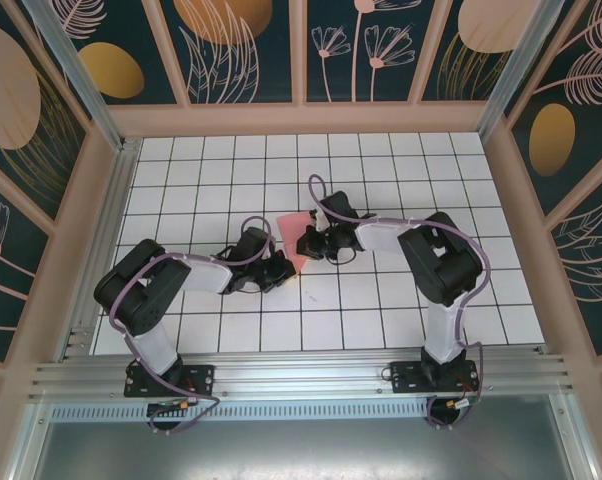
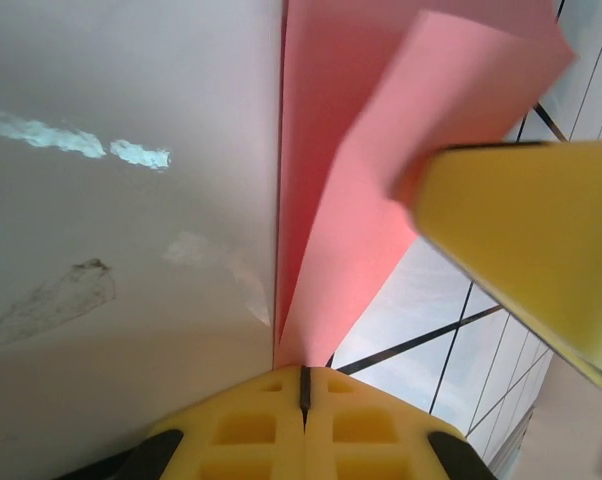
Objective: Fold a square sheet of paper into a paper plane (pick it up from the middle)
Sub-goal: Third fold the triangle at the center of the table.
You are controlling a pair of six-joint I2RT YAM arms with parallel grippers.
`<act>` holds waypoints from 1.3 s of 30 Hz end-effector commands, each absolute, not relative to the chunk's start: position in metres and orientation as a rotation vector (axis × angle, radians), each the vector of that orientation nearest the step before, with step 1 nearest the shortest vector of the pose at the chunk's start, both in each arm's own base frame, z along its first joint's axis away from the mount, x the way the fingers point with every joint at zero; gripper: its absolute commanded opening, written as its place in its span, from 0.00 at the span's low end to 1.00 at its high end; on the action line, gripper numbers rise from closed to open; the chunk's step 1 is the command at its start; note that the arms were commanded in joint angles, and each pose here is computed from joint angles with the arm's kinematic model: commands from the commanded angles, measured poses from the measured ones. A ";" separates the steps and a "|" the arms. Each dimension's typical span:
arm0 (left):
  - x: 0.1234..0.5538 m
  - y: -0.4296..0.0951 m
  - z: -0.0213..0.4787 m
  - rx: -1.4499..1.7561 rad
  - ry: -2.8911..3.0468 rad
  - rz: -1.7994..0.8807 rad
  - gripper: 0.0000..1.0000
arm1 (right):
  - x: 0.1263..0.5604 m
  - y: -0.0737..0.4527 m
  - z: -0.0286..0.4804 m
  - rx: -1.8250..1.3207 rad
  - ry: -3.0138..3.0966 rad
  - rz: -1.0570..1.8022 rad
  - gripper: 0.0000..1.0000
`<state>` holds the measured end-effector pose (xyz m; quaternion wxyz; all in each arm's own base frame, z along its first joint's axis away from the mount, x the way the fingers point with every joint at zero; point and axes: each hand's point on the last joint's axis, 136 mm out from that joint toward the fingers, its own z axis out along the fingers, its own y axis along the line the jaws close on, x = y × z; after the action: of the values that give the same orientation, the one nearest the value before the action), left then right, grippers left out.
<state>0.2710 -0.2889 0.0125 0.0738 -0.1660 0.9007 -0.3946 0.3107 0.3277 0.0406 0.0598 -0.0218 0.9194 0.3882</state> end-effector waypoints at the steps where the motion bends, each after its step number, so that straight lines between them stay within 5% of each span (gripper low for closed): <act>1: 0.257 -0.265 -0.018 -0.548 2.813 -0.964 0.00 | 0.306 0.319 0.061 -0.117 2.733 1.158 0.01; 21: 0.246 -0.244 -0.035 -0.563 2.922 -0.722 0.00 | 0.301 0.314 0.005 -0.083 2.859 1.087 0.00; 39: 0.216 -0.219 -0.059 -0.531 3.039 -0.549 0.00 | 0.380 0.263 -0.014 0.053 2.813 0.903 0.00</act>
<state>0.2708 -0.2873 0.0093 0.0809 -0.1345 0.9277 -0.3387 0.3469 0.3026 0.0173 0.0532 -0.0155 0.9231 0.3805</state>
